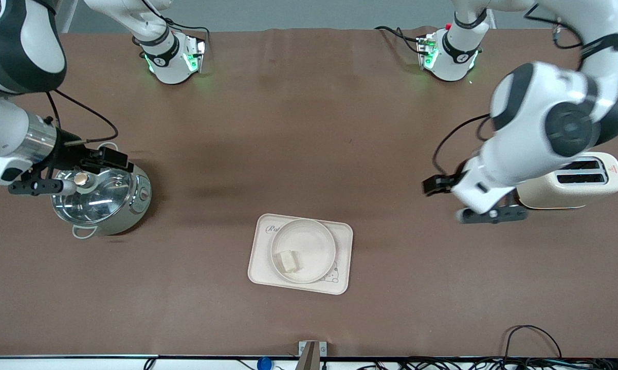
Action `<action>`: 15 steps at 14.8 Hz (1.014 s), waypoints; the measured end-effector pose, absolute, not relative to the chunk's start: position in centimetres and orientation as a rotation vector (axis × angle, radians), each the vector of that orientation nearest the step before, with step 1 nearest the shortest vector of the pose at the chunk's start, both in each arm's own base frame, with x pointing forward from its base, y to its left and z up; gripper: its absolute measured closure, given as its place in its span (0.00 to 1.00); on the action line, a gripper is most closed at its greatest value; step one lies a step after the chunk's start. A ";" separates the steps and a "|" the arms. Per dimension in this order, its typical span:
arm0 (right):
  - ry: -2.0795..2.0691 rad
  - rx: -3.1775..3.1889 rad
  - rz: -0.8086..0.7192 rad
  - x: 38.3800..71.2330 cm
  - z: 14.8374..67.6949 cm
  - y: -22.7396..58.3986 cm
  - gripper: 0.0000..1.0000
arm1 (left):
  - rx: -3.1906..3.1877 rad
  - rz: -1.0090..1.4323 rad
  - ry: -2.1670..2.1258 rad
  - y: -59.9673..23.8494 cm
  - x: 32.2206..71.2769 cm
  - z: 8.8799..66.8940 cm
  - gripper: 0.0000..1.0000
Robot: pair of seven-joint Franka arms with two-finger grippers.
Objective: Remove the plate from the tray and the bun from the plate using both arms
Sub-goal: 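Move the right gripper toward the white plate on the tray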
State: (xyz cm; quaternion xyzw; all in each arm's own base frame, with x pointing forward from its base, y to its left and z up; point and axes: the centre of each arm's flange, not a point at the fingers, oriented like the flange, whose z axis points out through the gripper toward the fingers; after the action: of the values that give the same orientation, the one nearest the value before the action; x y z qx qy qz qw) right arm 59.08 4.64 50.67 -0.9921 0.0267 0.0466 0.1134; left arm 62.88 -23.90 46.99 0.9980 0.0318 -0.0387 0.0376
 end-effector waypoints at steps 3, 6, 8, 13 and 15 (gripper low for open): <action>0.151 -2.905 0.119 60.4 48.8 5.1 0.00 | 3.059 -0.114 0.133 -26.6 63.5 43.4 0.00; 0.181 -2.904 0.126 61.3 47.7 6.9 0.00 | 3.056 -0.109 0.160 -26.0 64.7 40.9 0.00; 0.222 -2.903 0.117 62.1 47.2 7.9 0.00 | 3.053 -0.102 0.168 -26.0 65.2 39.5 0.00; 0.269 -2.854 0.104 64.5 44.8 8.8 0.00 | 3.052 -0.096 0.138 -27.7 65.2 37.5 0.00; 0.304 -2.799 0.103 65.5 43.1 9.3 0.00 | 3.052 -0.098 0.139 -27.7 65.2 37.4 0.00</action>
State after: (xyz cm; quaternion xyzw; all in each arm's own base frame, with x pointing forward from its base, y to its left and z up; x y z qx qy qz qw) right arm 65.52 9.34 43.10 -0.9804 0.1065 0.0361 0.1616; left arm 65.21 -27.66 37.37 0.9976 0.0453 -0.0321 0.0422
